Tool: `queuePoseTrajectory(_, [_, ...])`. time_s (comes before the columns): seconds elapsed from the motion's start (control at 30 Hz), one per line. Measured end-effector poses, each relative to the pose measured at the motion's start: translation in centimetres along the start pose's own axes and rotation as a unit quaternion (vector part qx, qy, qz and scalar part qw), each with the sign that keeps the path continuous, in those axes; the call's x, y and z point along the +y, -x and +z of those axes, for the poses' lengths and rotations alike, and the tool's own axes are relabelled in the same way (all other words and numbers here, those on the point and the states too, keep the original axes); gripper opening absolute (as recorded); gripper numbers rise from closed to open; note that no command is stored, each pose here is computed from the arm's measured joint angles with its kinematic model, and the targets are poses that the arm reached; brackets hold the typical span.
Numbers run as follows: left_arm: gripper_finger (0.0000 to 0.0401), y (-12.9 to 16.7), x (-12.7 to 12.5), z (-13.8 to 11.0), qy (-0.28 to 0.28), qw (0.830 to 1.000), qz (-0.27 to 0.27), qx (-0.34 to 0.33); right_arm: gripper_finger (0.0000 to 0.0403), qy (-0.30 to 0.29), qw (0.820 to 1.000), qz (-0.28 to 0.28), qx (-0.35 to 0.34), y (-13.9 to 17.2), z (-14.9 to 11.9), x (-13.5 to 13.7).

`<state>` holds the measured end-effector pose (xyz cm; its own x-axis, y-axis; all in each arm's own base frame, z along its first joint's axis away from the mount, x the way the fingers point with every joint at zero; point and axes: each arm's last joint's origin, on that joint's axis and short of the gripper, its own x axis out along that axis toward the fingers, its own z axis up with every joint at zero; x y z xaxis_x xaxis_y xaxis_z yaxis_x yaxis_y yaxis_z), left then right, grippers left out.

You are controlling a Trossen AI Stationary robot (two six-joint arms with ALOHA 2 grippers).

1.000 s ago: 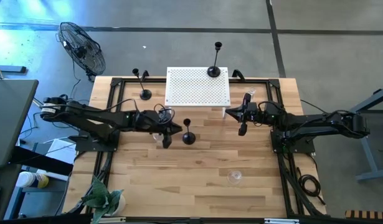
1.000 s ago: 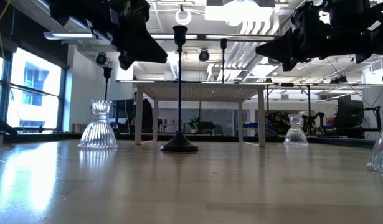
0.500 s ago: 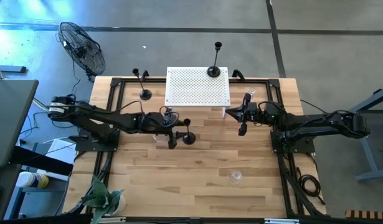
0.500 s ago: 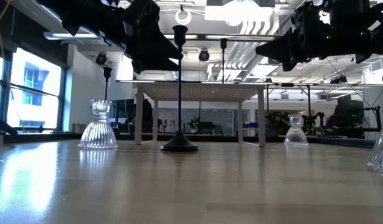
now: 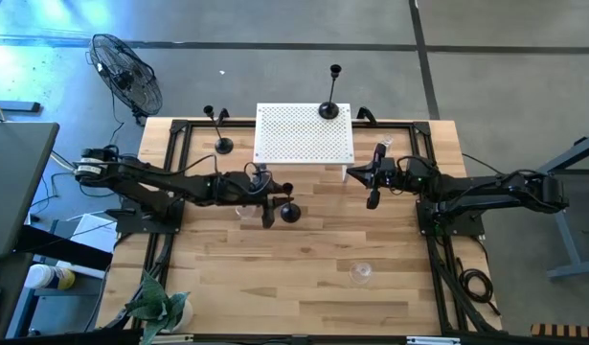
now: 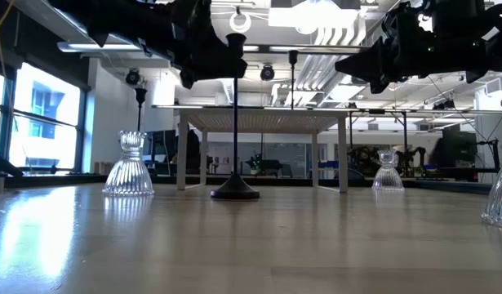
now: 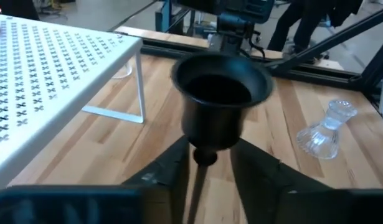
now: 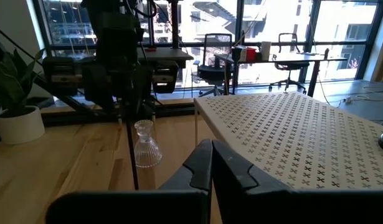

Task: Pick & Place candle stick holders
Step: Put the bottom black candle holder on the shelf

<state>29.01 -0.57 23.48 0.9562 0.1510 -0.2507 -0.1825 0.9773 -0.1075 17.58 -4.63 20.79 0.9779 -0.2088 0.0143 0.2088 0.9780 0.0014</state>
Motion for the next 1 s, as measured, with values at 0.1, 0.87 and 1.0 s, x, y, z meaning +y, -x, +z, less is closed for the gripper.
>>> queuePoseTrajectory(0.1, [0.0067,0.0,0.0,0.0,-0.002,1.0,0.0,-0.001,0.0001,0.0,1.0,0.0,0.0,0.0,0.0,0.0])
queuePoseTrajectory(0.87, [0.0058,1.3,0.1,7.1,0.016,0.998,-0.005,-0.055,0.0001,0.001,1.0,0.002,0.0,0.0,0.0,0.0])
queuePoseTrajectory(1.0, [0.0059,2.1,1.8,10.7,0.019,0.998,0.019,-0.051,0.0002,0.001,1.0,0.002,0.0,0.0,0.0,0.0])
